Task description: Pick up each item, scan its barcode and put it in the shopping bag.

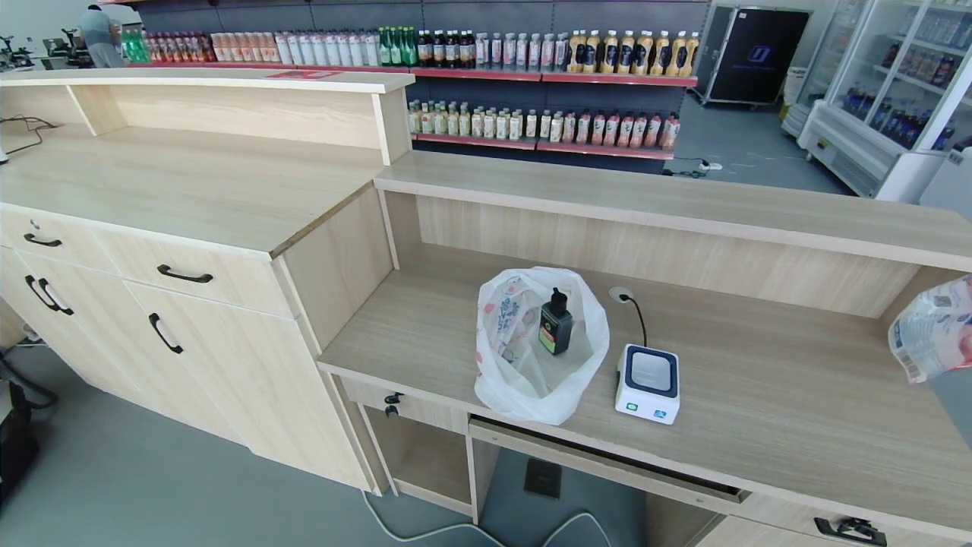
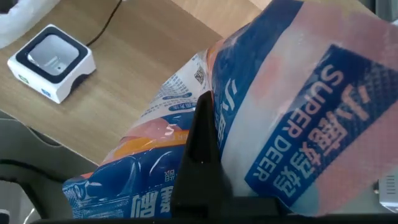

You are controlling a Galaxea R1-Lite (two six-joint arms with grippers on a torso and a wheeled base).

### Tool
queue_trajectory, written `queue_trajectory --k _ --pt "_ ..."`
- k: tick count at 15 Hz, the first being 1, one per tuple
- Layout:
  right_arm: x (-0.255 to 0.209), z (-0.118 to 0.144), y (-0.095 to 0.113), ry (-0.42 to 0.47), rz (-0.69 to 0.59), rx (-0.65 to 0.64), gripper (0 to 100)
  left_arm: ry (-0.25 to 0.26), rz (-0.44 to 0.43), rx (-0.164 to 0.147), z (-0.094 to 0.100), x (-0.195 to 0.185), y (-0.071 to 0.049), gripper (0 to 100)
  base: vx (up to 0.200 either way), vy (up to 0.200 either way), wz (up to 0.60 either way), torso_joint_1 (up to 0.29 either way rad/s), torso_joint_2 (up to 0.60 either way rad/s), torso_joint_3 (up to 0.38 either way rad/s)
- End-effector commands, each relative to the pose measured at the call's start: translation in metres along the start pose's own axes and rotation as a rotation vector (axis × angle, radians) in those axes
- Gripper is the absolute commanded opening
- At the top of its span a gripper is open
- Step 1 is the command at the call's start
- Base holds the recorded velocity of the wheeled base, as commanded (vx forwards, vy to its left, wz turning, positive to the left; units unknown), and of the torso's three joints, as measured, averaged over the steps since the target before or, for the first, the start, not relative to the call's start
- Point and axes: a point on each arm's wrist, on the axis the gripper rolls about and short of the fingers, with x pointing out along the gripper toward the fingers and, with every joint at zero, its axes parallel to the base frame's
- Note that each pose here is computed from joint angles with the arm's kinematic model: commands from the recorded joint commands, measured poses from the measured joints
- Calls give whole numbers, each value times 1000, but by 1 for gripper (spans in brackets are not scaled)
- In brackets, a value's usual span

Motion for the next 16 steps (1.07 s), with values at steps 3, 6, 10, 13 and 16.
queue_trajectory --k 3,6,10,13,16 --pt "-11 19 3 -78 -51 -35 0 -1 0 -1 0 0 0 100 0 0 600 1 1 4" --pt "9 64 35 -191 -95 58 0 -1 0 -1 0 0 0 100 0 0 600 2 1 5" --pt "31 74 89 -161 33 169 0 -1 0 -1 0 0 0 100 0 0 300 0 1 5" --pt "64 44 123 3 180 282 0 -1 0 -1 0 0 0 100 0 0 0 0 0 0" --pt "88 40 137 44 262 376 0 -1 0 -1 0 0 0 100 0 0 0 0 0 0"
